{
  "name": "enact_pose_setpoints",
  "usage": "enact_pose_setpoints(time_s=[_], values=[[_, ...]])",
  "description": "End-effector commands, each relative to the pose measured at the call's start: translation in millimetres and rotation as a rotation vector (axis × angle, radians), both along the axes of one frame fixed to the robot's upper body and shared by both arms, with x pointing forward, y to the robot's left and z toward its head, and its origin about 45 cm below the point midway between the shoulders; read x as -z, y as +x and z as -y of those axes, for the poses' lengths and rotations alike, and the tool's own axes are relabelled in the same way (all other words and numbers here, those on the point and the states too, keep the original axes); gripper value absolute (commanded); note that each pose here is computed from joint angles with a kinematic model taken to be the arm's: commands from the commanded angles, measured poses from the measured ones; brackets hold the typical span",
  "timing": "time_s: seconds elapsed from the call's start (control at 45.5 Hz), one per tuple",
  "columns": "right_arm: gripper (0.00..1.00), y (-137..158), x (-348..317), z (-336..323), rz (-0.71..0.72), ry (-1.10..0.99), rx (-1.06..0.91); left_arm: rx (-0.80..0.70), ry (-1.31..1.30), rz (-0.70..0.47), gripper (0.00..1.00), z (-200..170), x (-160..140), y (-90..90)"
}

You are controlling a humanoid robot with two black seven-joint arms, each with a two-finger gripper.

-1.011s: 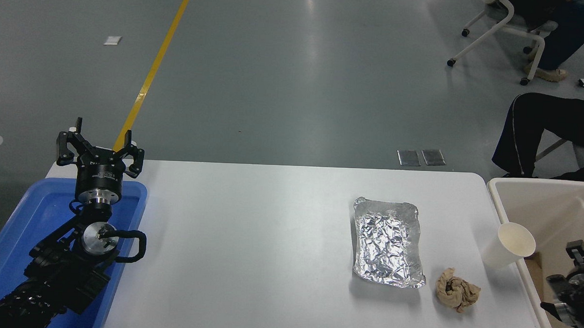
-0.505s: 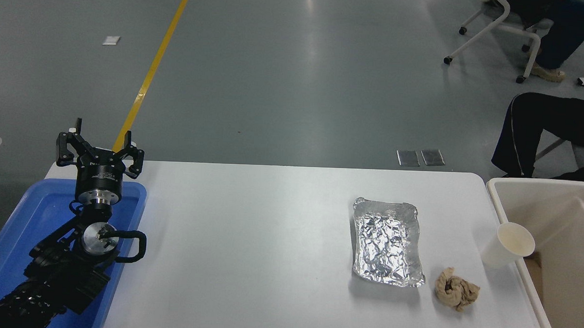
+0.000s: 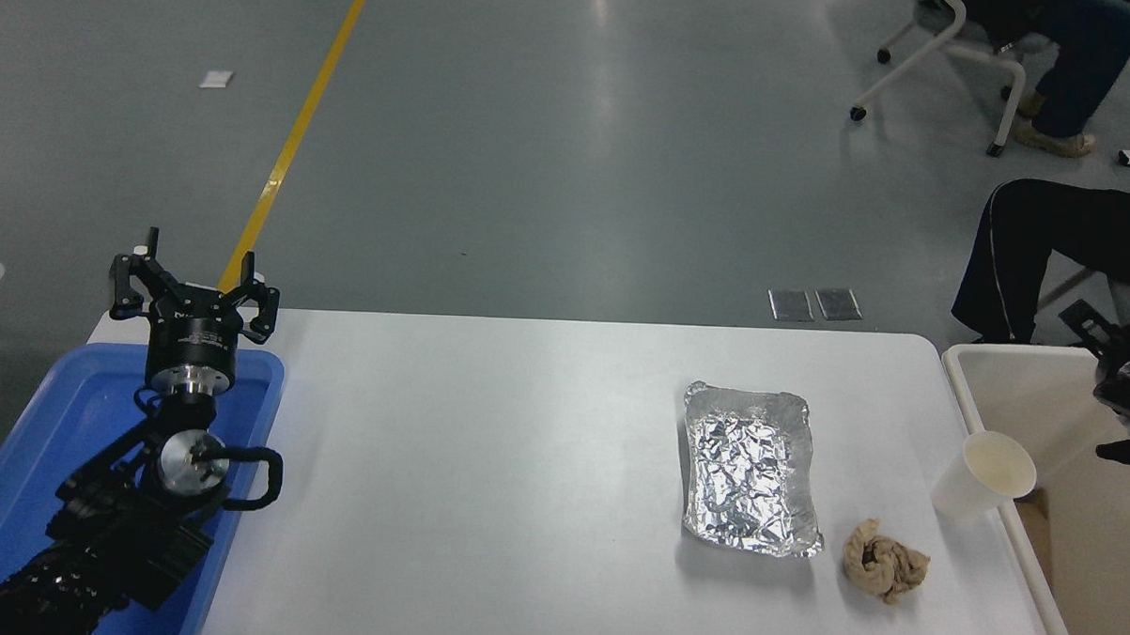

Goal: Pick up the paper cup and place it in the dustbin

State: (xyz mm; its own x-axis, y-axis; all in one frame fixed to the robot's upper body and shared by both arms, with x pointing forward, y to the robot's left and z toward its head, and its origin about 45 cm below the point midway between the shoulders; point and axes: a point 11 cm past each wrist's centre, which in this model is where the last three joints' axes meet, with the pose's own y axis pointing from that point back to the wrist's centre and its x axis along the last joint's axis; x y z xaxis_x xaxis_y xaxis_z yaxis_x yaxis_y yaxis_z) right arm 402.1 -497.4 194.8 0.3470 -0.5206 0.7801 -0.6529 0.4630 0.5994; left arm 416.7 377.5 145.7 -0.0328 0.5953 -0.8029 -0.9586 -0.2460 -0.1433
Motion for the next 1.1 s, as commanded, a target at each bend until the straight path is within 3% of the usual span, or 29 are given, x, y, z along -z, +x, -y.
enact_pose_setpoints(time_s=[0.0, 0.066, 0.286, 0.703, 1.077], values=[[1.00, -5, -42, -54, -0.144, 0.093, -0.154, 0.007, 0.000, 0.002, 0.99, 2, -1, 0.8], [1.00, -4, -58, -68, -0.177, 0.113, -0.207, 0.008, 0.000, 0.001, 0.99, 2, -1, 0.9], [1.00, -41, -111, -134, -0.363, 0.285, -0.382, 0.009, 0.000, 0.003, 0.99, 2, -1, 0.9], [1.00, -89, -240, -202, -0.495, 0.380, -0.749, 0.008, 0.001, 0.001, 0.99, 1, 0, 0.3], [1.00, -104, -244, -196, -0.579, 0.329, -0.798, 0.008, 0.001, 0.001, 0.99, 1, 0, 0.3]])
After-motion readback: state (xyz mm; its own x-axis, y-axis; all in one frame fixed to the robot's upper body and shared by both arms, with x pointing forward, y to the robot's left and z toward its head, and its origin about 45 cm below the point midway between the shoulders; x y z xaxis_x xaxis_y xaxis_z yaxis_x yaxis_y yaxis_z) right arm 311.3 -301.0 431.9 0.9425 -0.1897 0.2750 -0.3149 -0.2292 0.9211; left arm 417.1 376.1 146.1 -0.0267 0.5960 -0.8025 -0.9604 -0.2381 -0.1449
